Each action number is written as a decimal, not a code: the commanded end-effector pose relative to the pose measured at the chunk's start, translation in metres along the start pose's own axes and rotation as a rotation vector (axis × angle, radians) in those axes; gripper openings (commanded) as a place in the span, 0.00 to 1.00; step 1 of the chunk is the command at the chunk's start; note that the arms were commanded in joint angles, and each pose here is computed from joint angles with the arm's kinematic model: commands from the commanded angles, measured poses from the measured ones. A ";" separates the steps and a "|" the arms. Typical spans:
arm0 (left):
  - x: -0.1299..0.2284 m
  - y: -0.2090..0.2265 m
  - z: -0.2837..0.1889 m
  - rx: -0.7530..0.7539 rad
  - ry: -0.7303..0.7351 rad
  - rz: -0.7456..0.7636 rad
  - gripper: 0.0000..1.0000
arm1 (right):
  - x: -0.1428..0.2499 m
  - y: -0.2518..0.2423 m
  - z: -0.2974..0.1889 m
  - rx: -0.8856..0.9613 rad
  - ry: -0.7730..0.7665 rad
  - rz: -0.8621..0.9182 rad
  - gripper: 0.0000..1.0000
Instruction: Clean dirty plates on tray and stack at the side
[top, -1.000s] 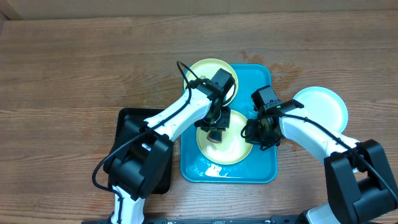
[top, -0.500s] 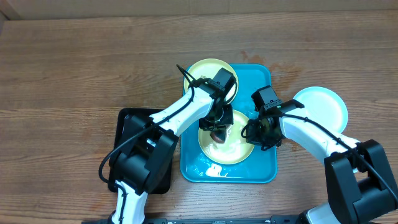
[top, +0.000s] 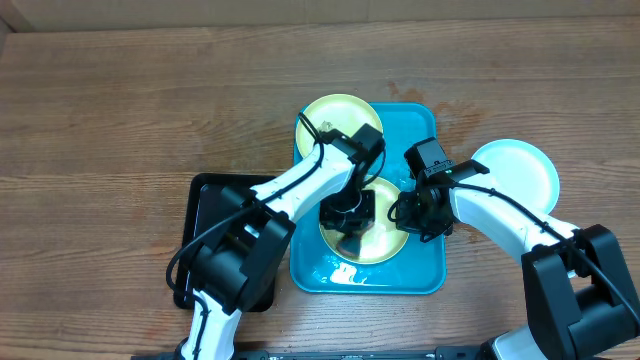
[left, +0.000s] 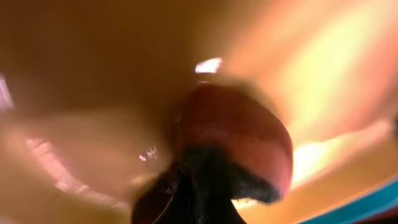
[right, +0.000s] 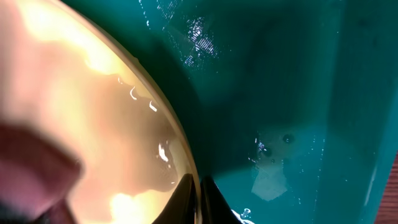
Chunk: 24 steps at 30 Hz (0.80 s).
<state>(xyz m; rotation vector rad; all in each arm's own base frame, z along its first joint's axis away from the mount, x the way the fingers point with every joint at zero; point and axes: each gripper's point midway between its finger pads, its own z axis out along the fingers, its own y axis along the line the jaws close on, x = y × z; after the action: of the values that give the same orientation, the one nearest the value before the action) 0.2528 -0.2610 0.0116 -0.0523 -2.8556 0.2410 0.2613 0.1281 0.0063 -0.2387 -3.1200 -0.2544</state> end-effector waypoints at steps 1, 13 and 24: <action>-0.017 0.046 0.005 -0.198 -0.053 -0.011 0.04 | 0.000 -0.019 0.006 0.087 -0.012 0.015 0.04; -0.075 0.109 -0.037 -0.416 -0.277 -0.093 0.04 | 0.002 -0.020 0.006 0.092 -0.003 -0.008 0.04; -0.090 -0.006 -0.006 0.120 -0.212 0.075 0.04 | 0.003 -0.020 0.006 0.093 -0.002 -0.007 0.04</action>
<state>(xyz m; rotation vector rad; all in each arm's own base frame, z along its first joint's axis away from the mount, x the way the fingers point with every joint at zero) 0.3444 -0.2361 0.0134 -0.0716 -3.1520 0.1957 0.2612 0.1302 0.0065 -0.2303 -3.1202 -0.2634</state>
